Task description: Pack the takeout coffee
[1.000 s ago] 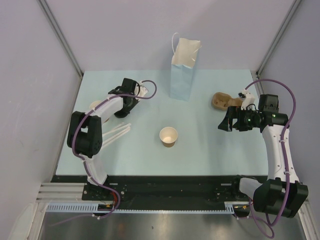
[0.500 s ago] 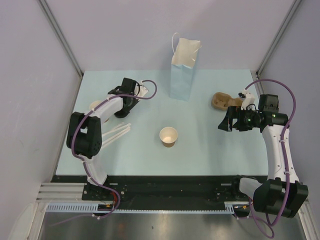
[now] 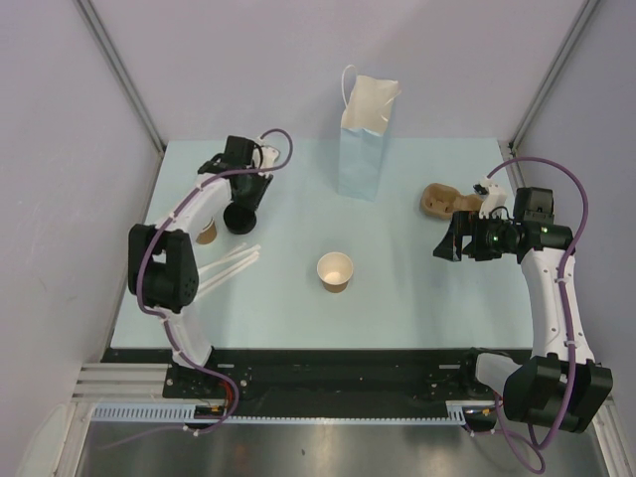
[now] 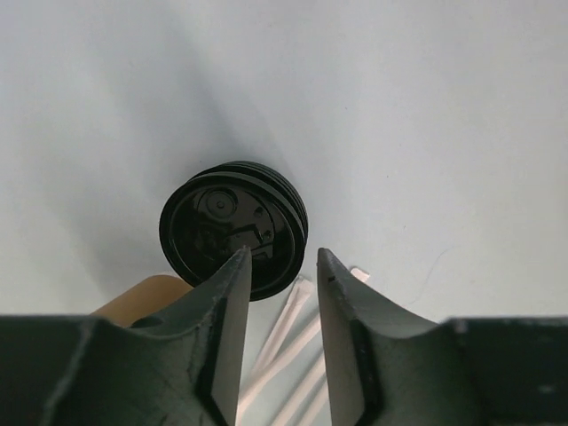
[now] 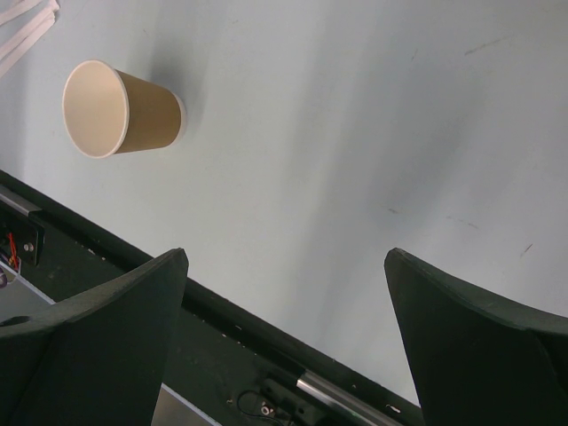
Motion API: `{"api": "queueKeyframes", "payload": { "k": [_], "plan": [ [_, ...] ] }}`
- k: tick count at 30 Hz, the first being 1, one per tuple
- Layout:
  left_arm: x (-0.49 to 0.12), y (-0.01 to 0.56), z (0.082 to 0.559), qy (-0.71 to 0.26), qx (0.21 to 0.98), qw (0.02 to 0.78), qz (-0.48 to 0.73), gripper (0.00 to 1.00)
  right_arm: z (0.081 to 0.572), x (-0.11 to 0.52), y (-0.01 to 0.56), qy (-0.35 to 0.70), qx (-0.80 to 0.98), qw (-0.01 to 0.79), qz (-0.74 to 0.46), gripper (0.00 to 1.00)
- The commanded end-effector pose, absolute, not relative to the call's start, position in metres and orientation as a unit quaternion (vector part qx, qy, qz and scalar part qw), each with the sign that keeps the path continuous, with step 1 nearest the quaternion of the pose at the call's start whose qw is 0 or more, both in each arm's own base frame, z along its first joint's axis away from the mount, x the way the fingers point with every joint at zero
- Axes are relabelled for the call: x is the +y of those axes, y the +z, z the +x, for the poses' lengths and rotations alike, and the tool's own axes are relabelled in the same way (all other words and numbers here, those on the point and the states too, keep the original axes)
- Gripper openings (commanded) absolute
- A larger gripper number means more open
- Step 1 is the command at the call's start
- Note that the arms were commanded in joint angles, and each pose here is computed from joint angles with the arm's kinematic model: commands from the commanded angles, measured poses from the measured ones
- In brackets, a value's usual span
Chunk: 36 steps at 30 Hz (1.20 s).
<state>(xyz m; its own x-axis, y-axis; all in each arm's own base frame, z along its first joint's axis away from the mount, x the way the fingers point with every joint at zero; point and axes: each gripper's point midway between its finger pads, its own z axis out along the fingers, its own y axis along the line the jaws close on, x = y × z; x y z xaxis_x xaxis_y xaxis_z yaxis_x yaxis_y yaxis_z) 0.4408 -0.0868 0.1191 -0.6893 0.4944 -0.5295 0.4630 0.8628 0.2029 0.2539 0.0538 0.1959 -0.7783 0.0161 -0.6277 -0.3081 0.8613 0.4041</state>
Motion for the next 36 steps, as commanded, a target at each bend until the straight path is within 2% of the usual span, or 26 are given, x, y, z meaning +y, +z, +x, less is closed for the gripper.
{"api": "queueKeyframes", "payload": {
  "k": [1, 14, 36],
  "plan": [
    [-0.086, 0.118, 0.444, -0.043, 0.945, 0.285, 0.157, 0.43, 0.257, 0.055, 0.201, 0.254, 0.902, 0.338, -0.088, 1.0],
    [-0.076, 0.088, 0.451, -0.038, 0.96, 0.271, 0.055, 0.43, 0.257, 0.055, 0.2, 0.254, 0.903, 0.335, -0.085, 1.0],
    [-0.075, 0.072, 0.46, -0.029, 0.962, 0.267, 0.05, 0.41, 0.258, 0.054, 0.199, 0.255, 0.904, 0.333, -0.084, 1.0]
  ]
}}
